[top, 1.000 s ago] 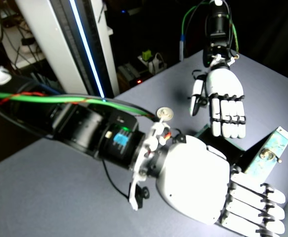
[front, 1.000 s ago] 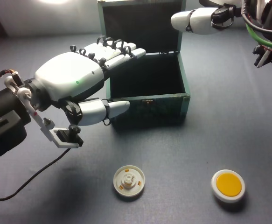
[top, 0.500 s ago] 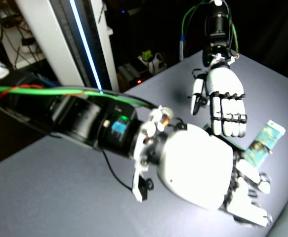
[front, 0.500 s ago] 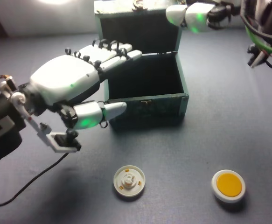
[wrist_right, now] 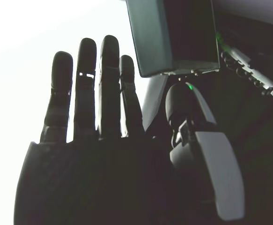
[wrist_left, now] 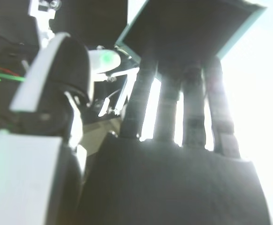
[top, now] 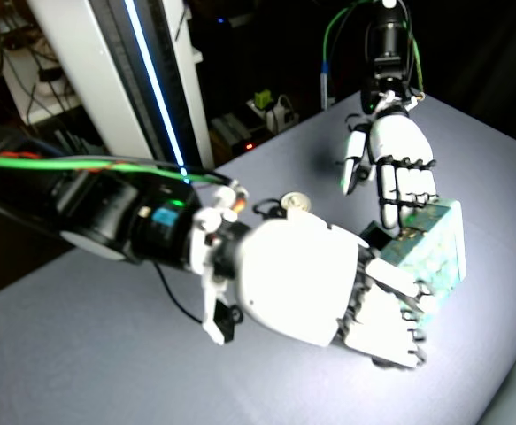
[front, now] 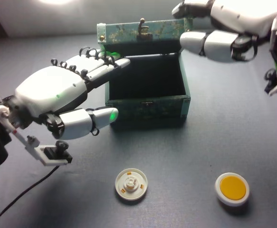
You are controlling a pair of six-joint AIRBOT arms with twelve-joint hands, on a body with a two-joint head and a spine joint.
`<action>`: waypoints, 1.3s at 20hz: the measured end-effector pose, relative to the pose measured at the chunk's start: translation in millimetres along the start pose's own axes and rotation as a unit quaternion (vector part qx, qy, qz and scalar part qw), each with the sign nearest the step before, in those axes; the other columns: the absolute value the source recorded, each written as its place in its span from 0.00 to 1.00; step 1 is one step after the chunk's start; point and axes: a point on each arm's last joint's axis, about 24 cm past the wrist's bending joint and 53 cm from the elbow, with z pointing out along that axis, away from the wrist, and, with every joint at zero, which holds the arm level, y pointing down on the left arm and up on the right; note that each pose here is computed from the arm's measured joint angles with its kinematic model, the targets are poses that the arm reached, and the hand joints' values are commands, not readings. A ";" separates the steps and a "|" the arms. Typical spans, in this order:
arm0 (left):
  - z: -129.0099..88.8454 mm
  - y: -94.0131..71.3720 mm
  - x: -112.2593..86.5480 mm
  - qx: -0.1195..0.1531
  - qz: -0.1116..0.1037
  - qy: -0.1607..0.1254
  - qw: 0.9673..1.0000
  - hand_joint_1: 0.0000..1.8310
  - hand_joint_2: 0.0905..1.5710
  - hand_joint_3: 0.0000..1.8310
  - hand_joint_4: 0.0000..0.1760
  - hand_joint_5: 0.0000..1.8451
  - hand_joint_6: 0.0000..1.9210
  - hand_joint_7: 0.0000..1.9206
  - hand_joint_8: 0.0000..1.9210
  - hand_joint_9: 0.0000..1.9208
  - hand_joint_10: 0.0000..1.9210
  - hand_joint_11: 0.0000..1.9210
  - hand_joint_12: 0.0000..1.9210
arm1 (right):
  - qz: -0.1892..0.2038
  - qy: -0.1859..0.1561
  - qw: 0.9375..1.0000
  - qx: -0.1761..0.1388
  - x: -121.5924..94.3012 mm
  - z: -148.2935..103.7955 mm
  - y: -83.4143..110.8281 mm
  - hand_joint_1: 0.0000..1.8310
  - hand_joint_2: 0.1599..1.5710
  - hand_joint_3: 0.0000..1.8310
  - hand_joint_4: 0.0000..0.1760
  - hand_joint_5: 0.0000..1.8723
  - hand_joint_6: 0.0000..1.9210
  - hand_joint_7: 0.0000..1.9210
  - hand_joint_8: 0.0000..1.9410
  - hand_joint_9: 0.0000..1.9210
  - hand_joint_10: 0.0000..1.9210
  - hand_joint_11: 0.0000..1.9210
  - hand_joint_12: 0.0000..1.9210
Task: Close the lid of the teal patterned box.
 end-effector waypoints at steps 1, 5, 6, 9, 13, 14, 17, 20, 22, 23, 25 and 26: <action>-3.3 -1.2 2.8 0.002 -0.003 0.001 1.000 0.04 0.90 0.00 0.17 0.01 0.00 0.00 0.00 0.00 0.00 0.00 0.00 | -0.002 0.004 1.000 0.000 3.2 -3.6 -0.5 0.05 0.87 0.00 0.00 0.16 0.15 0.21 0.00 0.04 0.41 0.00 0.82; -16.0 0.4 18.1 -0.003 -0.010 0.018 1.000 0.02 0.91 0.00 0.09 0.00 0.00 0.00 0.00 0.00 0.00 0.00 0.00 | -0.004 0.000 1.000 0.000 3.0 -14.9 -4.1 0.07 0.88 0.00 0.00 0.09 0.34 0.22 0.00 0.09 0.33 0.00 0.79; -18.4 -0.2 19.8 -0.004 -0.011 0.020 1.000 0.03 0.90 0.00 0.14 0.01 0.00 0.00 0.00 0.00 0.00 0.00 0.00 | -0.003 0.001 1.000 0.003 4.9 -17.9 -7.1 0.08 0.88 0.00 0.00 0.08 0.29 0.20 0.00 0.07 0.35 0.00 0.81; -31.0 -2.2 21.2 -0.003 -0.010 0.025 1.000 0.05 0.91 0.00 0.30 0.01 0.00 0.00 0.00 0.00 0.00 0.00 0.00 | -0.002 0.004 1.000 0.002 9.0 -26.6 -7.2 0.05 0.89 0.00 0.00 0.08 0.15 0.15 0.00 0.02 0.34 0.00 0.75; -44.1 -1.3 23.3 -0.006 -0.012 0.028 1.000 0.01 0.90 0.00 0.18 0.02 0.00 0.01 0.01 0.00 0.00 0.00 0.13 | 0.011 0.003 1.000 0.001 16.0 -45.8 -12.1 0.00 0.89 0.00 0.00 0.05 0.10 0.14 0.00 0.01 0.34 0.00 0.73; -44.9 -2.0 22.6 -0.004 -0.012 0.026 1.000 0.01 0.91 0.00 0.23 0.02 0.00 0.01 0.00 0.01 0.00 0.00 0.17 | 0.013 0.003 1.000 0.003 15.9 -48.7 -14.0 0.00 0.88 0.00 0.00 0.05 0.10 0.14 0.00 0.01 0.33 0.00 0.72; -53.2 -10.9 19.2 0.008 -0.014 0.020 1.000 0.00 0.89 0.00 0.25 0.02 0.00 0.01 0.00 0.01 0.00 0.00 0.16 | 0.017 -0.019 1.000 -0.005 2.3 -61.2 -11.3 0.01 0.86 0.00 0.00 0.06 0.12 0.15 0.00 0.00 0.40 0.00 0.83; -58.5 -20.2 5.7 0.017 0.007 0.002 1.000 0.02 0.91 0.00 0.33 0.00 0.00 0.00 0.00 0.00 0.00 0.00 0.01 | 0.012 -0.033 0.999 -0.018 -6.1 -72.6 -3.2 0.02 0.90 0.01 0.00 0.07 0.13 0.13 0.00 0.00 0.39 0.00 0.84; -63.6 -24.8 -15.3 0.025 0.018 -0.032 0.999 0.02 0.91 0.00 0.34 0.00 0.00 0.00 0.00 0.00 0.00 0.00 0.00 | 0.004 -0.044 0.999 -0.027 -12.9 -86.6 1.8 0.00 0.92 0.00 0.00 0.01 0.22 0.13 0.00 0.00 0.36 0.00 0.79; -64.5 -24.2 -22.0 0.024 0.017 -0.045 0.999 0.02 0.91 0.00 0.41 0.00 0.00 0.00 0.00 0.00 0.00 0.00 0.00 | 0.003 -0.051 0.998 -0.029 -17.4 -92.1 2.4 0.00 0.90 0.00 0.00 0.00 0.20 0.11 0.00 0.00 0.28 0.00 0.73; -68.3 -19.5 -29.2 0.016 0.018 -0.059 0.998 0.11 0.94 0.00 0.24 0.00 0.00 0.00 0.00 0.00 0.00 0.00 0.00 | 0.000 -0.074 0.997 -0.032 -26.5 -109.2 0.9 0.02 0.92 0.00 0.00 0.00 0.02 0.00 0.00 0.00 0.01 0.00 0.62; -69.1 -18.4 -28.4 0.014 0.018 -0.058 0.998 0.11 0.94 0.00 0.24 0.00 0.00 0.00 0.00 0.00 0.00 0.00 0.00 | 0.001 -0.077 0.997 -0.031 -26.6 -113.1 0.4 0.02 0.92 0.00 0.00 0.00 0.02 0.00 0.00 0.00 0.01 0.00 0.62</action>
